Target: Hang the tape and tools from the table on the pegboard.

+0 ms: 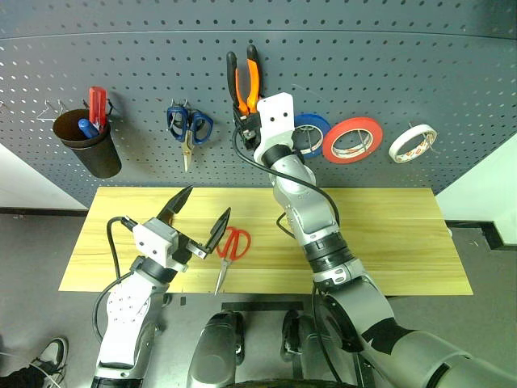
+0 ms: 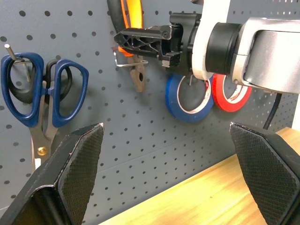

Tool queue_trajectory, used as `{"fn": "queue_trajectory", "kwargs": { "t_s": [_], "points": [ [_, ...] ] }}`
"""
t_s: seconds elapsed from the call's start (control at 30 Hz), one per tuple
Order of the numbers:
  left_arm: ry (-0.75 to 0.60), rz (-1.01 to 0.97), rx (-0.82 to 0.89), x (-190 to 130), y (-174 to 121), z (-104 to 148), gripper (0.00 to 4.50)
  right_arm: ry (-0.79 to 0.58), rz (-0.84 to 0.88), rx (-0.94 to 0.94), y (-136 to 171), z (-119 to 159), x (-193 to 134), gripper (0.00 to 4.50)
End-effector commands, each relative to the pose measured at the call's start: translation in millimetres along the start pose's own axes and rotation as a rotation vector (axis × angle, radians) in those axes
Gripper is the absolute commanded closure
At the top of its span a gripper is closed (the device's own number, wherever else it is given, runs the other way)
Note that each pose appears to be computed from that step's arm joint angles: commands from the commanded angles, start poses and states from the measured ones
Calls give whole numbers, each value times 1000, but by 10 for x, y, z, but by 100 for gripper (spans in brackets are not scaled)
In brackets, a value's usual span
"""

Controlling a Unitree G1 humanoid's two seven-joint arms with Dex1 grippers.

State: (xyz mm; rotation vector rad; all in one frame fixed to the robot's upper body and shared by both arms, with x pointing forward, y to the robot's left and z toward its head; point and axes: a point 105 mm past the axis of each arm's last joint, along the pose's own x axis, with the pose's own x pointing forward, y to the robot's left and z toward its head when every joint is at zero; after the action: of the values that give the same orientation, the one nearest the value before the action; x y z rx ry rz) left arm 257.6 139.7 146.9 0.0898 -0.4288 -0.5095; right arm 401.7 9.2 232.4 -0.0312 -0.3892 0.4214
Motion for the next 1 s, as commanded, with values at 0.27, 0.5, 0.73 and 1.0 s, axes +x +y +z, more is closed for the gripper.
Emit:
{"fn": "queue_trajectory", "kwargs": {
  "t_s": [0.27, 0.5, 0.73, 1.0],
  "points": [
    [-40, 1, 20, 36, 27, 89, 0, -36, 15, 30, 88, 112, 7, 4],
    [-41, -7, 22, 40, 13, 78, 0, -26, 35, 31, 102, 84, -38, 4],
    [-38, -6, 18, 21, 2, 55, 0, -1, 59, 14, 64, 50, -243, 4],
    [-35, -12, 15, 21, -7, 26, 0, 61, 39, 5, -64, -54, -523, 4]
  ]
}}
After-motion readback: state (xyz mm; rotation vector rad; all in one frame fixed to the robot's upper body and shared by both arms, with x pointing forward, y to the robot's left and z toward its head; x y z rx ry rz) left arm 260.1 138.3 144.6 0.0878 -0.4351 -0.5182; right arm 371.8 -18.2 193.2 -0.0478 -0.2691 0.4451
